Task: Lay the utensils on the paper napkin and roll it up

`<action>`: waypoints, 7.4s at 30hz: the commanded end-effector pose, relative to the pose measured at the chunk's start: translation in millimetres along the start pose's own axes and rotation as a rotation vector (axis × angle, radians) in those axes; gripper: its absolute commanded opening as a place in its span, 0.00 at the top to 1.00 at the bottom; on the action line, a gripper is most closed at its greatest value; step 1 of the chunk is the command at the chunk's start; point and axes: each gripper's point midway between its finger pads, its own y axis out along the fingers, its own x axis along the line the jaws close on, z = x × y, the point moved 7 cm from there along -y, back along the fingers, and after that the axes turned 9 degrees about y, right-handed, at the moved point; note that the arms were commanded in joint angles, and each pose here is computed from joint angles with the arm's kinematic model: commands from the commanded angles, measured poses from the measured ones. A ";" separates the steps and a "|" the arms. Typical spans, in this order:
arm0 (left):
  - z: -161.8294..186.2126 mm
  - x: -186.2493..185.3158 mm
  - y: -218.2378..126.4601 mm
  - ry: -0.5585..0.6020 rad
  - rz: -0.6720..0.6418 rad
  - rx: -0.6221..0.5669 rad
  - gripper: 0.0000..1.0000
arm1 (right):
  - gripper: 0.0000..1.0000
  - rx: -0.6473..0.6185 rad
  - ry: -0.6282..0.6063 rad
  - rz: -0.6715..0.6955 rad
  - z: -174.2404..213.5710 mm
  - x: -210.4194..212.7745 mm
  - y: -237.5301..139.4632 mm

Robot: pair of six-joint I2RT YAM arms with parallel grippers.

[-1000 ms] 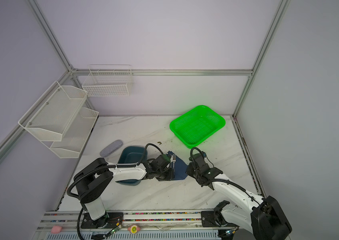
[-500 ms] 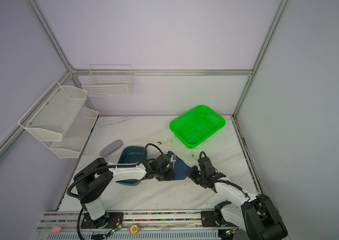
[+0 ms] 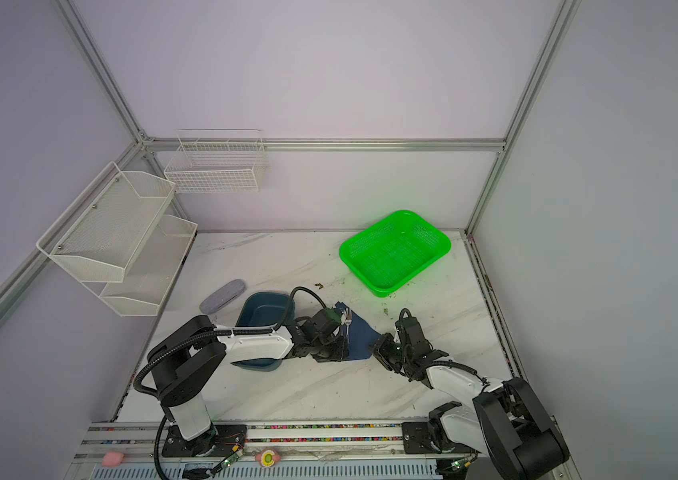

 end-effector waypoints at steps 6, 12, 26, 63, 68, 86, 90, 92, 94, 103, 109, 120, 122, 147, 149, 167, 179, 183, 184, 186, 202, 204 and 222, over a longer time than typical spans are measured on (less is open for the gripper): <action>-23.3 -23.7 -6.8 0.046 0.056 -0.038 0.88 | 0.54 0.049 0.032 -0.160 1.3 2.6 7.4; -22.2 -25.0 -7.3 0.047 0.062 -0.025 0.88 | 0.52 0.139 -0.100 -0.372 5.1 46.8 -4.3; -18.8 -20.1 -11.9 0.031 0.041 -0.040 0.88 | 0.49 0.204 -0.121 -0.184 5.5 24.4 11.8; -12.6 -13.6 -13.7 0.016 0.038 -0.027 0.88 | 0.41 0.136 -0.156 -0.143 2.2 19.2 7.3; -16.0 -12.4 -15.4 0.010 0.028 -0.041 0.89 | 0.42 0.080 -0.231 -0.201 -8.7 40.5 6.7; -14.4 -9.2 -18.4 -0.004 0.023 -0.050 0.90 | 0.51 0.157 -0.374 -0.202 -2.9 57.2 -1.8; -15.8 -6.5 -18.0 -0.010 -0.004 -0.059 0.90 | 0.51 0.182 -0.376 -0.170 -0.1 41.3 4.6; -17.3 -8.0 -17.8 -0.009 -0.004 -0.061 0.90 | 0.51 0.193 -0.364 -0.153 0.4 34.7 8.3; -19.5 -9.8 -17.1 -0.006 0.002 -0.061 0.90 | 0.51 0.185 -0.356 -0.137 -0.9 31.5 10.3; -27.6 -24.7 -17.7 0.030 0.044 -0.051 0.96 | 0.63 0.156 -0.335 -0.086 -6.1 24.0 16.0; -29.1 -25.8 -13.7 0.014 0.043 -0.053 0.98 | 0.69 0.143 -0.327 -0.099 -8.0 29.6 15.9; -27.6 -38.0 -5.3 0.023 0.046 -0.057 0.97 | 0.69 0.115 -0.323 -0.082 -7.4 27.1 9.6; -25.3 -34.2 -2.2 0.012 0.029 -0.047 0.97 | 0.69 0.113 -0.318 -0.091 -7.0 26.5 9.0; -22.9 -17.3 2.3 -0.050 0.005 -0.033 0.99 | 0.82 0.192 -0.394 -0.093 -8.8 53.6 10.9; -23.5 -17.8 0.7 -0.049 0.008 -0.039 0.98 | 0.84 0.191 -0.391 -0.109 -9.0 56.9 10.7; -19.4 -5.6 0.0 -0.060 0.036 -0.061 0.99 | 0.84 0.226 -0.383 -0.120 -5.5 76.2 20.5; -16.1 -0.1 -15.6 -0.077 0.004 -0.089 0.99 | 0.86 0.169 -0.364 -0.056 -1.8 71.4 18.7; -12.2 2.7 -16.8 -0.083 -0.002 -0.084 0.99 | 0.92 0.148 -0.358 -0.049 -2.7 71.9 16.7; -11.5 2.7 -16.8 -0.083 -0.001 -0.082 0.99 | 0.93 0.150 -0.357 -0.058 -2.5 73.7 16.4; -9.2 5.9 -16.0 -0.086 -0.018 -0.075 1.00 | 0.93 0.147 -0.362 -0.103 0.2 83.4 10.3; -7.1 16.0 -22.4 -0.100 -0.075 -0.090 1.00 | 0.92 0.175 -0.314 -0.110 24.5 98.2 43.4; -10.0 16.2 -32.3 -0.102 -0.083 -0.124 1.00 | 0.92 0.168 -0.304 -0.113 24.8 100.2 45.5; -21.9 24.0 -80.9 -0.201 0.070 -0.262 0.76 | 0.85 0.210 -0.309 -0.115 32.3 109.4 65.9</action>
